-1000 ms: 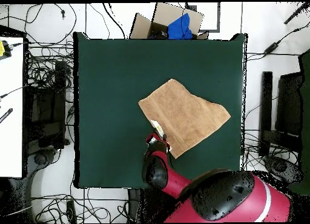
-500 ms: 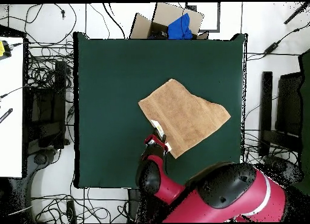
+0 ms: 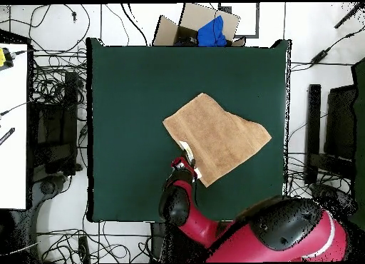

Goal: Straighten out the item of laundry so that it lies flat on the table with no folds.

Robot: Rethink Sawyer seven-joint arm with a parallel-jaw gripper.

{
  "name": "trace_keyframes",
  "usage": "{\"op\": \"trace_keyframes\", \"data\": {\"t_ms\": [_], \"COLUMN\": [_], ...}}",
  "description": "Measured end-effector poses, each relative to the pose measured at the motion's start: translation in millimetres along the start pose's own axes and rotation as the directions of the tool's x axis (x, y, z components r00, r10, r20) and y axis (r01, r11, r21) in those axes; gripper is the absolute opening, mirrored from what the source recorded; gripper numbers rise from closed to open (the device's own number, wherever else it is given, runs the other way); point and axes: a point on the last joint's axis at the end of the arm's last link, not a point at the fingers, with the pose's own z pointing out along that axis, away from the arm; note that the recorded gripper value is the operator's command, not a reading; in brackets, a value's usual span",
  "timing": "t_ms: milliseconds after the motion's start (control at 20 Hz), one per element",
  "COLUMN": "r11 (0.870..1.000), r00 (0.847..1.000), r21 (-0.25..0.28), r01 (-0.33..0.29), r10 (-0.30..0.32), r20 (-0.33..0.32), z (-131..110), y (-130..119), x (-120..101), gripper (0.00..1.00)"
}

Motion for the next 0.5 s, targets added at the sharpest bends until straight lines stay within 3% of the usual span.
{"op": "trace_keyframes", "data": {"t_ms": [300, 500], "r11": [0.995, 0.995], "r00": [0.995, 0.995], "r21": [-0.005, -0.008], "r01": [-0.095, -0.102], "r10": [0.095, 0.102], "r20": [-0.014, 0.014], "z": [-0.4, -1.1], "y": [-1.5, -1.5], "x": [-3.6, 0.0], "gripper": [1.00, 1.00]}}
